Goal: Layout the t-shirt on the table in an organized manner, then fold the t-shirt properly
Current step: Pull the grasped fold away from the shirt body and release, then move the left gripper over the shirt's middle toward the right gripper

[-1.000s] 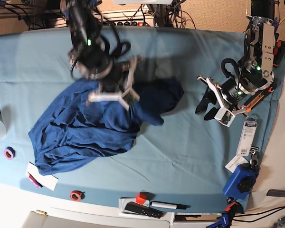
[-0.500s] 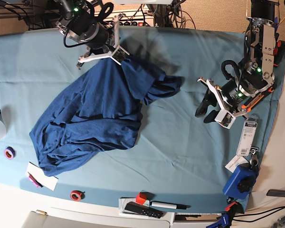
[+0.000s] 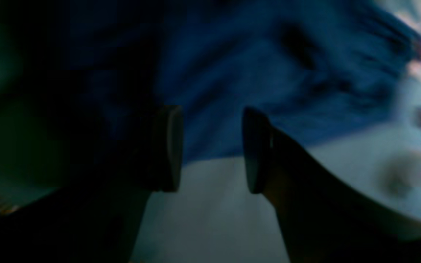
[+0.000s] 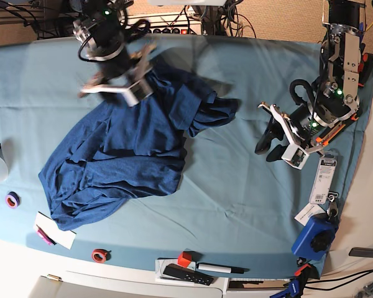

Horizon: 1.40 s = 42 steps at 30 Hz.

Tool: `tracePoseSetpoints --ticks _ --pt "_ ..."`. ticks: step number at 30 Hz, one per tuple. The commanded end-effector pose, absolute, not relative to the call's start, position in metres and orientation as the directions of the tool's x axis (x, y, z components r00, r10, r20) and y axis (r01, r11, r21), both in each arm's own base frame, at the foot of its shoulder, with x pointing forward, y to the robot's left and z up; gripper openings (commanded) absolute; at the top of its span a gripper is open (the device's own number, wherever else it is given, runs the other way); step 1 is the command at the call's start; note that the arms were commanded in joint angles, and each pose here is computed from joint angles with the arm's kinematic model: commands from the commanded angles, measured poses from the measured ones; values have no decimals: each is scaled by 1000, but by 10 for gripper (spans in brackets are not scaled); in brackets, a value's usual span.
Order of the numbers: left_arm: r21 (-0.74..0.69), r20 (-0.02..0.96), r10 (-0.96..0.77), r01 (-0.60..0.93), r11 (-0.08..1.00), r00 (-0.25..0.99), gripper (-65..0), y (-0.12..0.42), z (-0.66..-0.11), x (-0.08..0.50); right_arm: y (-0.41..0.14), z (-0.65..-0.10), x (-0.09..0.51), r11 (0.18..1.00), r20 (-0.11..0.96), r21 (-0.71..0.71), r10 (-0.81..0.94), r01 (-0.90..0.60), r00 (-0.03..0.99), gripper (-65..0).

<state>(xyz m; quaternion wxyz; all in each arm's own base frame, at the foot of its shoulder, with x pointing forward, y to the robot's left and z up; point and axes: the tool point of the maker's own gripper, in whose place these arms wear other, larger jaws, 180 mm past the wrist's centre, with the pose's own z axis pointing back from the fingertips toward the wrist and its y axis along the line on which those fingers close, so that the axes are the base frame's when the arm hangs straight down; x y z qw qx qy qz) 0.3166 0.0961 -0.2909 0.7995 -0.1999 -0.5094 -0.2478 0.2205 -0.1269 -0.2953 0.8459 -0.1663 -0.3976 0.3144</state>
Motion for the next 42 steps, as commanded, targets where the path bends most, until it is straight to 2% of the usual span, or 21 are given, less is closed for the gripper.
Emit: tracePoseSetpoints --ticks 1,6,11,16,20,28,33,39,40,42 --pt "-56 942 -170 634 771 290 -445 88 -271 321 -134 -282 227 752 590 -567 656 -336 472 -388" --pt "-55 952 -178 711 701 249 -445 50 -259 324 -170 -279 228 783 570 -581 586 -223 576 -388" --pt "12 947 -263 794 608 187 -445 -2 -259 321 -212 -267 233 806 597 -583 511 -103 618 -388" --pt "114 927 -359 835 539 106 -445 -44 -272 321 -253 -303 227 819 531 -569 438 -77 725 -388" --pt "161 904 -420 844 511 82 -445 -71 -287 334 -274 -323 223 813 494 -578 413 -66 765 -388" --pt "110 900 -422 884 454 105 -445 -140 -291 368 -272 -326 229 821 503 -567 416 -75 758 -388" --pt "66 913 -393 914 401 107 -445 -181 -282 365 -270 -316 245 828 545 -558 413 -52 729 -388" --pt "21 909 -390 918 397 148 -445 -195 -301 362 -254 -304 268 869 621 -490 399 -62 675 -388" --pt "36 908 -396 916 399 137 -442 -195 -303 365 -252 -303 271 873 629 -483 397 -64 668 -388" --pt "77 911 -400 913 401 98 -388 -194 -301 371 -250 -301 274 877 638 -476 396 -67 660 -388"
